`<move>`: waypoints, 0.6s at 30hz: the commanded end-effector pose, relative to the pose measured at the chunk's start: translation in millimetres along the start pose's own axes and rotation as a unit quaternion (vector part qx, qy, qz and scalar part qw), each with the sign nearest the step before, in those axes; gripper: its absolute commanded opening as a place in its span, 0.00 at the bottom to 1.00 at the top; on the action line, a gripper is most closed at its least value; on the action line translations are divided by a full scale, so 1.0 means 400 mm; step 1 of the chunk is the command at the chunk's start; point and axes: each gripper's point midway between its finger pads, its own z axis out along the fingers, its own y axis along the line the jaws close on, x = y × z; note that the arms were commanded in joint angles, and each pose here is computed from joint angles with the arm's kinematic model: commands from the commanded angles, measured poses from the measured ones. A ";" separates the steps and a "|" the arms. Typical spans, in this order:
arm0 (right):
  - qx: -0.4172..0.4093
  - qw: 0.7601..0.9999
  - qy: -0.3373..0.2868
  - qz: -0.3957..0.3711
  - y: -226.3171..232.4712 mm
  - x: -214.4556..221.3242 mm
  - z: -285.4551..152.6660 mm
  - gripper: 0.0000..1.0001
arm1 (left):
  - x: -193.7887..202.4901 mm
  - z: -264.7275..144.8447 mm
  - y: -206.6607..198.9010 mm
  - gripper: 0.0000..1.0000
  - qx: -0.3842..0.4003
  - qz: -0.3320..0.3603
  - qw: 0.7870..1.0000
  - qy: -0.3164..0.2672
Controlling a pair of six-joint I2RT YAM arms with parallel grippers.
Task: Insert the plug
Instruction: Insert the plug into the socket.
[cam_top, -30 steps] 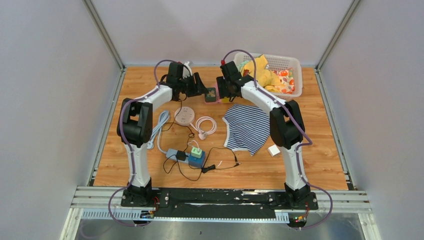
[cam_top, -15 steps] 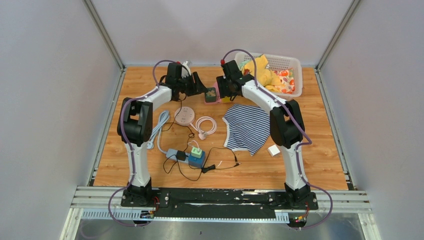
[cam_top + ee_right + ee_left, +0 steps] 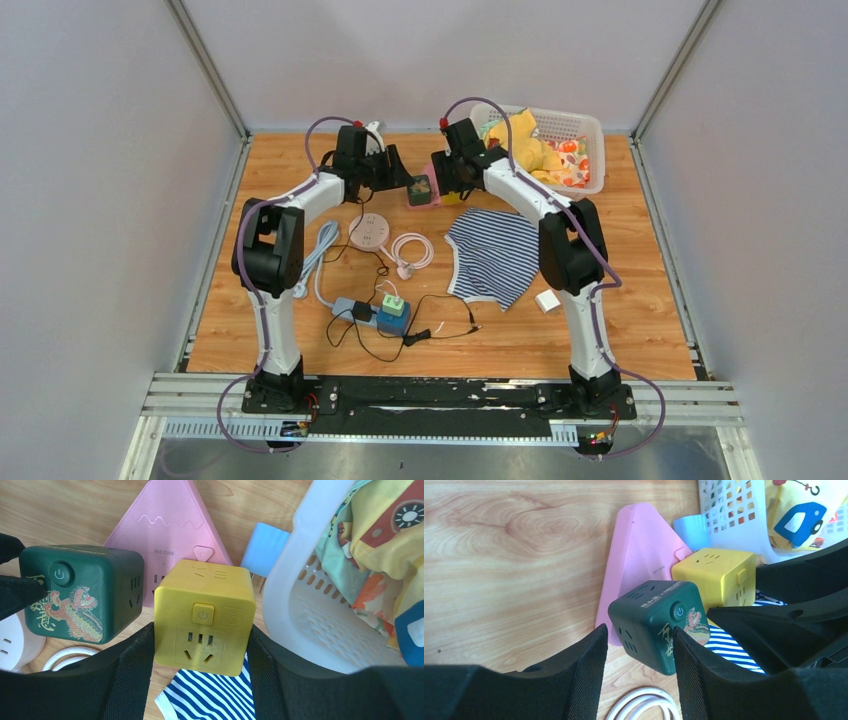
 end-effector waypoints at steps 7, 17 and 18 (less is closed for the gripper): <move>-0.072 0.992 0.105 0.004 0.135 0.159 0.039 0.06 | 0.149 -0.086 0.144 0.54 -0.116 -0.025 0.988 0.096; -0.067 0.993 0.100 0.014 0.169 0.150 0.028 0.06 | 0.083 -0.165 0.112 0.58 -0.110 -0.039 0.992 0.056; -0.066 0.993 0.101 0.015 0.170 0.150 0.027 0.06 | 0.070 -0.177 0.109 0.59 -0.112 -0.040 0.992 0.048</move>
